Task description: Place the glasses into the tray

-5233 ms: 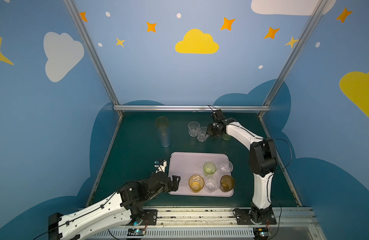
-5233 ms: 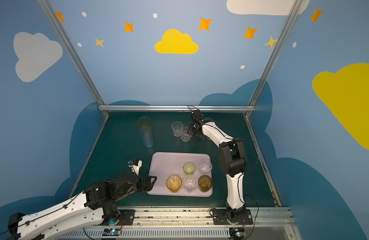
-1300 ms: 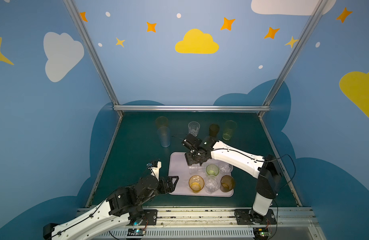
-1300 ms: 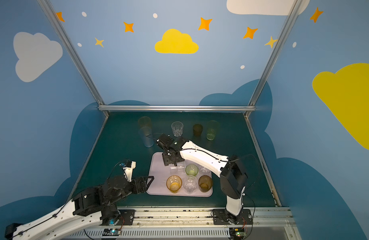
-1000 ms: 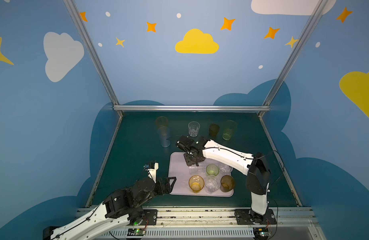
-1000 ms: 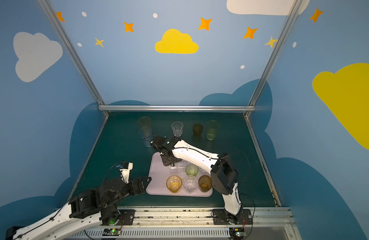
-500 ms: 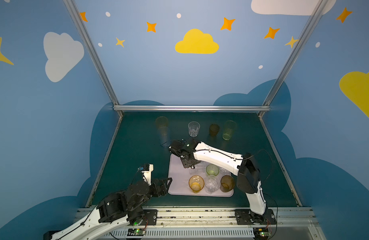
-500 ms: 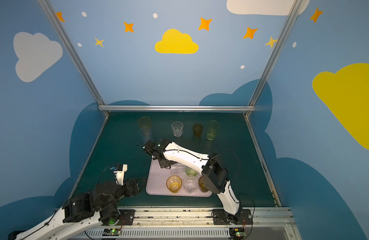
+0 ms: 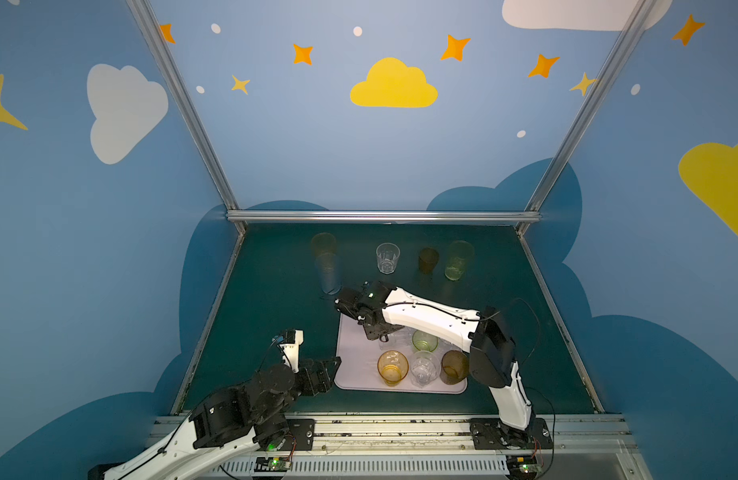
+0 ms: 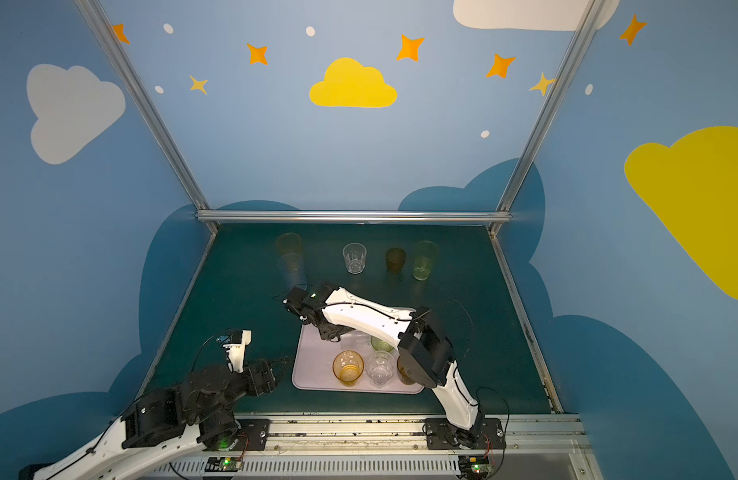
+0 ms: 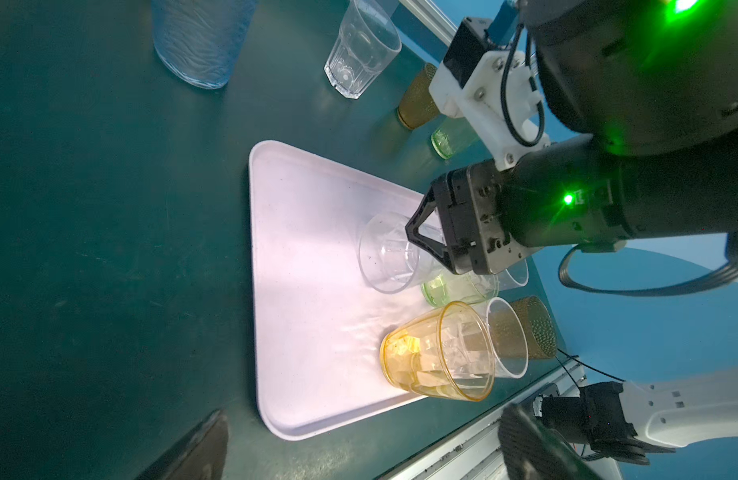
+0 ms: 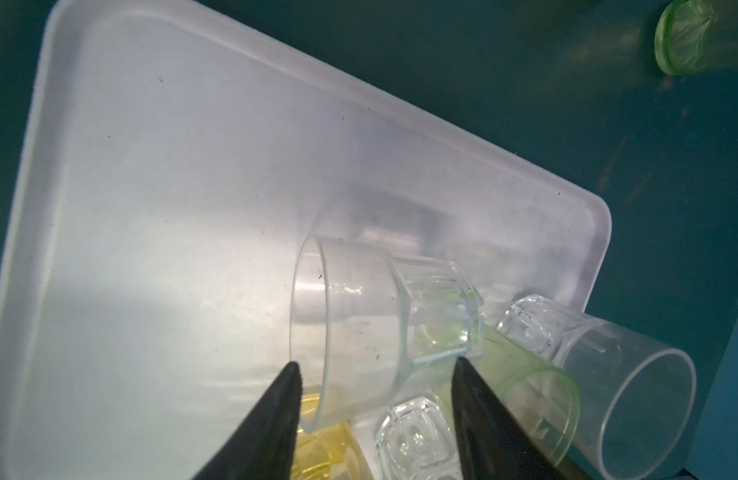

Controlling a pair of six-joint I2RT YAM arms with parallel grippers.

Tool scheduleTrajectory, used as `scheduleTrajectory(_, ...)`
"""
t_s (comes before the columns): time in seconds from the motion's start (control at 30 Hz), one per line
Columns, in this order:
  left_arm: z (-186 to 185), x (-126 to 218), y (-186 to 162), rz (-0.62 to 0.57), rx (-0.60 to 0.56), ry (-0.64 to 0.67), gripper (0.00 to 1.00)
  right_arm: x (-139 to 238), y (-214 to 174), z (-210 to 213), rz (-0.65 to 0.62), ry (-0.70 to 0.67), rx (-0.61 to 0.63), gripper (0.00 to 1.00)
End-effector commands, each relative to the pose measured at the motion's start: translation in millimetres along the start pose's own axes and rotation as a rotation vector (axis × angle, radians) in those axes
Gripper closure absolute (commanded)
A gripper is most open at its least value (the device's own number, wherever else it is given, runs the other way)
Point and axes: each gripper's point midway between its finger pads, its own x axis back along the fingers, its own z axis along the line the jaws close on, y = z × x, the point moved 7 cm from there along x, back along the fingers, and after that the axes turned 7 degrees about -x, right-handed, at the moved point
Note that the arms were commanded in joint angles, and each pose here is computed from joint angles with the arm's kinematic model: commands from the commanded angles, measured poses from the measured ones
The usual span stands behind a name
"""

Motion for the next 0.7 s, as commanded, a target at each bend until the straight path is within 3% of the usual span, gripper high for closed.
scheduleTrajectory(0.0, 7, 0, -3, -0.004, -0.008, 0.029, 0.0, -2, -2, -6, -0.007, -0.05, -0.019, 0.33)
scheduleTrajectory(0.27, 8, 1, -3, -0.013, -0.003, 0.029, 0.0, -12, 1, -13, 0.025, -0.026, -0.055, 0.22)
scheduleTrajectory(0.47, 9, 2, -3, -0.015, -0.002, 0.033, 0.0, -20, 2, -16, 0.049, 0.009, -0.084, 0.22)
scheduleTrajectory(0.67, 10, 1, -2, -0.023, -0.005, 0.04, 0.0, -26, 6, -11, 0.033, -0.02, -0.064, 0.28)
